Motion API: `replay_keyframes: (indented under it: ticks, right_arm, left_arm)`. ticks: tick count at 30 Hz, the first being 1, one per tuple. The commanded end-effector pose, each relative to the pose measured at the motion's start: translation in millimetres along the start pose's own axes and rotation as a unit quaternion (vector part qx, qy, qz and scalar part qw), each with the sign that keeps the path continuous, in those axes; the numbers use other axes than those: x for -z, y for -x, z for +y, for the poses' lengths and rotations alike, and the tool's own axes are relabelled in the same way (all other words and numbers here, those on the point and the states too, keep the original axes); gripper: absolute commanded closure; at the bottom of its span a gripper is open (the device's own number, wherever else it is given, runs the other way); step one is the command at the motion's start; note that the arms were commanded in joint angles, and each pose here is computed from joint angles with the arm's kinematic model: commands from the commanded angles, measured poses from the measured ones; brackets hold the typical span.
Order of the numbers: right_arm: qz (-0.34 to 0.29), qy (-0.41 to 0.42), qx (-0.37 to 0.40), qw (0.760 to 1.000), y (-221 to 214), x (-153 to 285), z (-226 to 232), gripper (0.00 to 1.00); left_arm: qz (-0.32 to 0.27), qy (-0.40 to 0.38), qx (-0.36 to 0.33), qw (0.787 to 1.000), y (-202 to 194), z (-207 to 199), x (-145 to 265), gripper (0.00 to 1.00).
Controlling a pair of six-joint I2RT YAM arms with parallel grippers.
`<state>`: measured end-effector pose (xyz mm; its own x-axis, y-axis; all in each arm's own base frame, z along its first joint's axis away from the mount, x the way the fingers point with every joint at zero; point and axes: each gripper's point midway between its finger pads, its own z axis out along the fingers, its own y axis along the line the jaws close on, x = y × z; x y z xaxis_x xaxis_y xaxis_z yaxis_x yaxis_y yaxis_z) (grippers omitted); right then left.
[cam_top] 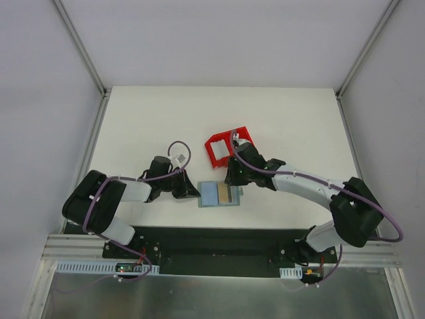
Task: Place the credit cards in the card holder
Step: Insert the credit card into the card holder, then pick up the credit card from the storage box.
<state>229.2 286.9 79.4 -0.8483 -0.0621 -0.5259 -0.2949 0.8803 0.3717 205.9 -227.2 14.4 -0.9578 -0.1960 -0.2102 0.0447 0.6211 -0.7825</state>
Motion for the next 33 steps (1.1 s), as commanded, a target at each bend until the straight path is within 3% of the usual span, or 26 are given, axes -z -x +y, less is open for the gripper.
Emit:
replay_keyframes:
  ticks: [1, 3, 6, 13, 33]
  right_arm:
    - [-0.048, 0.013, -0.002, 0.999, 41.7, 15.5, 5.0, 0.69]
    - [-0.066, 0.013, 0.004, 0.998, 63.8, 22.1, 5.9, 0.56]
    - [-0.085, 0.008, 0.020, 0.996, 95.1, 29.2, 7.0, 0.47]
    - [-0.048, 0.003, 0.027, 0.998, 127.2, 4.0, -4.8, 0.23]
    - [0.039, 0.031, 0.023, 0.998, 133.6, -65.5, -24.2, 0.14]
  left_arm:
    - [0.012, 0.051, -0.003, 0.999, -15.2, 22.7, 6.0, 1.00]
    - [0.010, 0.063, -0.001, 0.998, -14.0, 25.7, 7.0, 1.00]
    - [0.008, 0.076, -0.001, 0.997, -13.1, 28.4, 8.9, 1.00]
    - [0.001, 0.088, -0.006, 0.996, -4.4, 26.0, 10.7, 1.00]
    - [0.008, 0.083, -0.010, 0.996, -1.4, 24.4, 8.3, 1.00]
